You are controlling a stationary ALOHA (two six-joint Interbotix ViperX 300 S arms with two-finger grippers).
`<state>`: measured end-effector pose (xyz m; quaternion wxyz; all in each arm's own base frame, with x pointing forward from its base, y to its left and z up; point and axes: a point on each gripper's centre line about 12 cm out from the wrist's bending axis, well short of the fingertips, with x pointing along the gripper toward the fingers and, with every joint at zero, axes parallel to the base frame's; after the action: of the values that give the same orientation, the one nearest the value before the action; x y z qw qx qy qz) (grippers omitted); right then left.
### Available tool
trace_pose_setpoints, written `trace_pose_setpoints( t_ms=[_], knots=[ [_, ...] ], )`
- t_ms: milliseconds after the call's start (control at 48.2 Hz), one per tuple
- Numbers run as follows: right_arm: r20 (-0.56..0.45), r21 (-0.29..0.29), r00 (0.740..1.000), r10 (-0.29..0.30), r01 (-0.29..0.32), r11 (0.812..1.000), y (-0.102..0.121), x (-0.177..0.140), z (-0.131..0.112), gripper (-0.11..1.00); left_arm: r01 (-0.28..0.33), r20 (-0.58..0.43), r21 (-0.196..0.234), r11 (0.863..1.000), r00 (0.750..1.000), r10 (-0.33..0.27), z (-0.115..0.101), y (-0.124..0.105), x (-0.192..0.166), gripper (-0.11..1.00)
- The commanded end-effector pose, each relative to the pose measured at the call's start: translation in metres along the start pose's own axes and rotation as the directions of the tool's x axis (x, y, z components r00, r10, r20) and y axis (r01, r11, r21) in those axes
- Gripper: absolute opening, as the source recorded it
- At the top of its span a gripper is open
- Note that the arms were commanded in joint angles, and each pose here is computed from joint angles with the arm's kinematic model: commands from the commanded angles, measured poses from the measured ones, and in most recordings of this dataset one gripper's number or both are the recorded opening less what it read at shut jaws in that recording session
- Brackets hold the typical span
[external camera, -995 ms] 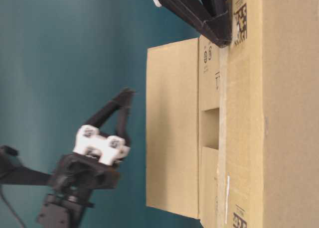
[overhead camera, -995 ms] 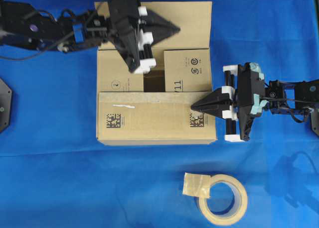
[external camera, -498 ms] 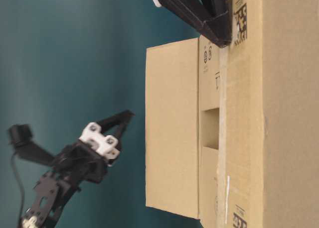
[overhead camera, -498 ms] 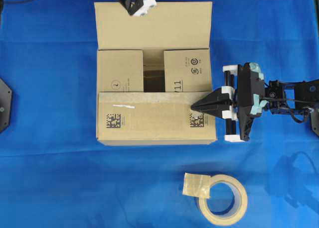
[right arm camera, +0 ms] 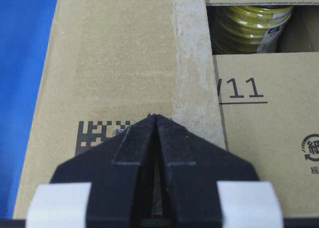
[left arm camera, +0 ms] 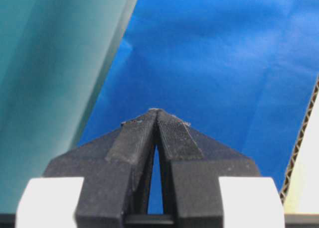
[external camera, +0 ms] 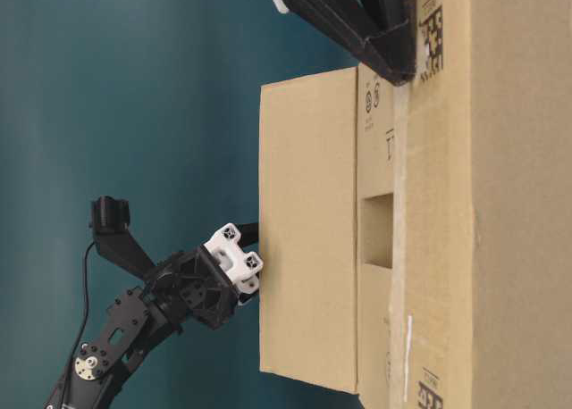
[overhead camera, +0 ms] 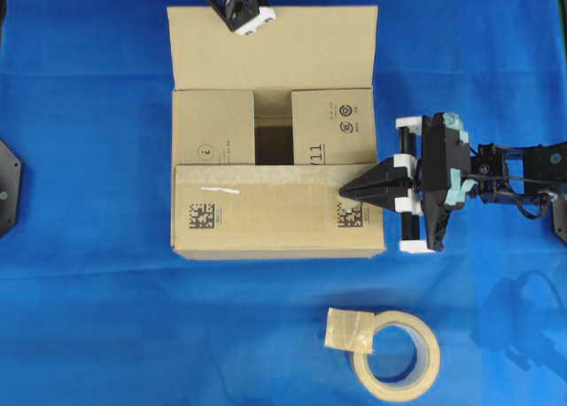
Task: Close the cardboard box.
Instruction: 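Fold the back flap forward over the box with the left gripper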
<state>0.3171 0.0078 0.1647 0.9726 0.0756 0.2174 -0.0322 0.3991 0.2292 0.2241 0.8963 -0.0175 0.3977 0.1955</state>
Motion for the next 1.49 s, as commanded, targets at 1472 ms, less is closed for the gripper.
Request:
trace_pose_setpoints(
  t_ms=[1472],
  knots=[
    [0.040, 0.012, 0.999, -0.019, 0.018, 1.000, -0.006, 0.001, 0.012, 0.00, 0.238, 0.010, 0.059, 0.969, 0.971, -0.239, -0.028, -0.144, -0.069, 0.00]
  ],
)
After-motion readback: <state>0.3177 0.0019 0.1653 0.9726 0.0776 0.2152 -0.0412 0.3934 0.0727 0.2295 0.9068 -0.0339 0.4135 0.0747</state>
